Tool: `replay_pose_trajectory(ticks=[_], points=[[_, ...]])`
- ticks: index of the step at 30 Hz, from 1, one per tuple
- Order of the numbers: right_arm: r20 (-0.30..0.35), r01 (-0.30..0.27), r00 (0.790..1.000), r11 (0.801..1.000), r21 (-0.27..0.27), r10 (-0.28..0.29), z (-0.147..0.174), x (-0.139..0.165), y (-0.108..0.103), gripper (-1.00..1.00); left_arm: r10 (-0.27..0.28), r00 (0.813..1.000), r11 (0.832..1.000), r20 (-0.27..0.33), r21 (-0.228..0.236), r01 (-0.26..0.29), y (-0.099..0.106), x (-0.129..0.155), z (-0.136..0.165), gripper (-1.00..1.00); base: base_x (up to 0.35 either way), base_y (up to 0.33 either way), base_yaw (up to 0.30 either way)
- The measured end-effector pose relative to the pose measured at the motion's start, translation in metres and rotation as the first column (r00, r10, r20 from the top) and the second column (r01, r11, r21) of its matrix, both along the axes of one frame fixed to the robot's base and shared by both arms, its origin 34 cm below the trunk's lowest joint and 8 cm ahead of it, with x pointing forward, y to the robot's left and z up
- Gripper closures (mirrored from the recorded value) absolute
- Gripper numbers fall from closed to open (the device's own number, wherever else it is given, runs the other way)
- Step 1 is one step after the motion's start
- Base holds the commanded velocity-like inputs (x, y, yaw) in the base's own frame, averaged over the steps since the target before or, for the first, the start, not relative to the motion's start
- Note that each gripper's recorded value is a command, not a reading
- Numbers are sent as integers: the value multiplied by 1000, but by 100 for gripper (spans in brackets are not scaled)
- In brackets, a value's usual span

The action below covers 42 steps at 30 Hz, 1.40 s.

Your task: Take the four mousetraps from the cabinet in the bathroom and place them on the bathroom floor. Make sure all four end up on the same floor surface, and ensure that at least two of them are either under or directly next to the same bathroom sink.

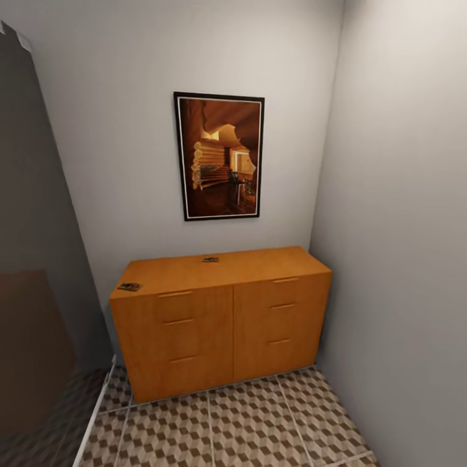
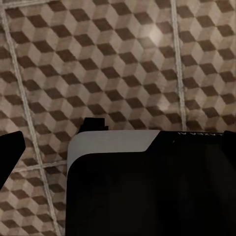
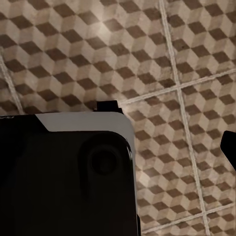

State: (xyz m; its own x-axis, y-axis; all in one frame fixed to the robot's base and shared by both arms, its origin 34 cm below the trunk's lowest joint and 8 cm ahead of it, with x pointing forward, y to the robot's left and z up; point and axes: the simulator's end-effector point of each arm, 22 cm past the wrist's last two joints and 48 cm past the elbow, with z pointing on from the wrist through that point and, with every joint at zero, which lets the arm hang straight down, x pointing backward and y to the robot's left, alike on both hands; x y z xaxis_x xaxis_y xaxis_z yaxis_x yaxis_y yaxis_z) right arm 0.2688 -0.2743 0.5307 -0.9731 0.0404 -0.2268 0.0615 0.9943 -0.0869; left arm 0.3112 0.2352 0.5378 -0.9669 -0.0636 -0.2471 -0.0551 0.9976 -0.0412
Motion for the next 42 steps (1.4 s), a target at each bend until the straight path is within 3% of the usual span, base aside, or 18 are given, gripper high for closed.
replay_pose_trajectory(ticks=[19,42], points=[[0,-2,1000,1000,0,2,0,0,0,-100,-3,1000,1000,0,-1,3,-1,0,0,-100,33,0,206],[0,-2,1000,1000,0,2,0,0,0,-100,-6,1000,1000,1,0,6,-1,0,0,-100,297,0,7]])
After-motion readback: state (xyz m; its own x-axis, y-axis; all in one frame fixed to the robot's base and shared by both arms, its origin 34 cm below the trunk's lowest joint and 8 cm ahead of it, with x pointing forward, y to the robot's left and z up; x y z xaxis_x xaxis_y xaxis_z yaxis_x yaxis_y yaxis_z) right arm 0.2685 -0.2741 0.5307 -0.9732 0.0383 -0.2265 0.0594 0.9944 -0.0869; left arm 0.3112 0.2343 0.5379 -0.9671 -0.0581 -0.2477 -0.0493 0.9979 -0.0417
